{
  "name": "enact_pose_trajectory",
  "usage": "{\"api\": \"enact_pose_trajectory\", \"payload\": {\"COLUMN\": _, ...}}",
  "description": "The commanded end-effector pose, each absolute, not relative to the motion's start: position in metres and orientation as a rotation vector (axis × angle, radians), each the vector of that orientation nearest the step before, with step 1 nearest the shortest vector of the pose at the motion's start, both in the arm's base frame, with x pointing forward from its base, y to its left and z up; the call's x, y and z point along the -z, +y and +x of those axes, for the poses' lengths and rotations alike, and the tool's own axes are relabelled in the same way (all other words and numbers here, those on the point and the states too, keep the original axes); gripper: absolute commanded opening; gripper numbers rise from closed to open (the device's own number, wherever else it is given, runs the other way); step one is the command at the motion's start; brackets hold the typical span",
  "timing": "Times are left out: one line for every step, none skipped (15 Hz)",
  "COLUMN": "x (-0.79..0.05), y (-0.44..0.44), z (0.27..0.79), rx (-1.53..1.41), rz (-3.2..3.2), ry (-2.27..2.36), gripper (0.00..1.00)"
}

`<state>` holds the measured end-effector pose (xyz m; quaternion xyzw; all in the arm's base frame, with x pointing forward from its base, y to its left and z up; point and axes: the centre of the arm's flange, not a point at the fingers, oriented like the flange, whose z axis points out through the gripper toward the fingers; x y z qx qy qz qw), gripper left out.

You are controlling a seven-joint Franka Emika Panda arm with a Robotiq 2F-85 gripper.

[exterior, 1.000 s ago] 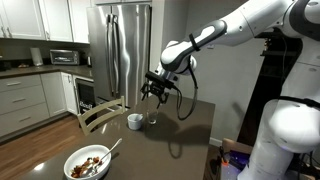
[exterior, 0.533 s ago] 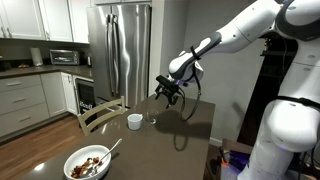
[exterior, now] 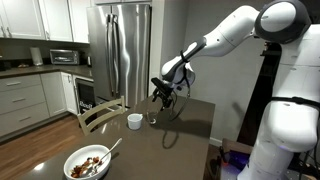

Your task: Move some of the objects from the white cup and put them in the bowl

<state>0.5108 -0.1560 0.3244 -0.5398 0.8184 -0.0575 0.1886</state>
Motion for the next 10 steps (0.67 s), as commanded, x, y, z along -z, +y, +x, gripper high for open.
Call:
{"api": "enact_pose_trajectory", "payload": {"x": -0.326, "y": -0.139, "z": 0.550, "rx": 0.114, "rz": -1.475, "ry": 2.311, "gripper": 1.00}}
{"api": "enact_pose_trajectory", "payload": {"x": -0.326, "y": -0.133, "z": 0.557, "rx": 0.110, "rz": -1.486, "ry": 2.311, "gripper": 1.00}}
{"api": "enact_pose_trajectory", "payload": {"x": -0.324, "y": -0.129, "z": 0.564, "rx": 0.097, "rz": -1.496, "ry": 2.308, "gripper": 1.00}}
{"api": "enact_pose_trajectory", "payload": {"x": -0.322, "y": -0.125, "z": 0.569, "rx": 0.076, "rz": -1.508, "ry": 2.303, "gripper": 1.00}}
{"api": "enact_pose_trajectory", "payload": {"x": -0.318, "y": -0.123, "z": 0.574, "rx": 0.047, "rz": -1.526, "ry": 2.303, "gripper": 1.00}}
{"api": "enact_pose_trajectory", "payload": {"x": -0.314, "y": -0.121, "z": 0.579, "rx": 0.010, "rz": -1.549, "ry": 2.309, "gripper": 1.00}}
{"api": "enact_pose_trajectory", "payload": {"x": -0.310, "y": -0.120, "z": 0.583, "rx": -0.023, "rz": -1.561, "ry": 2.320, "gripper": 1.00}}
{"api": "enact_pose_trajectory", "payload": {"x": -0.307, "y": -0.119, "z": 0.587, "rx": -0.051, "rz": -1.570, "ry": 2.327, "gripper": 1.00}}
{"api": "enact_pose_trajectory", "payload": {"x": -0.303, "y": -0.119, "z": 0.591, "rx": -0.070, "rz": -1.580, "ry": 2.330, "gripper": 1.00}}
{"api": "enact_pose_trajectory", "payload": {"x": -0.301, "y": -0.119, "z": 0.595, "rx": -0.083, "rz": -1.590, "ry": 2.333, "gripper": 1.00}}
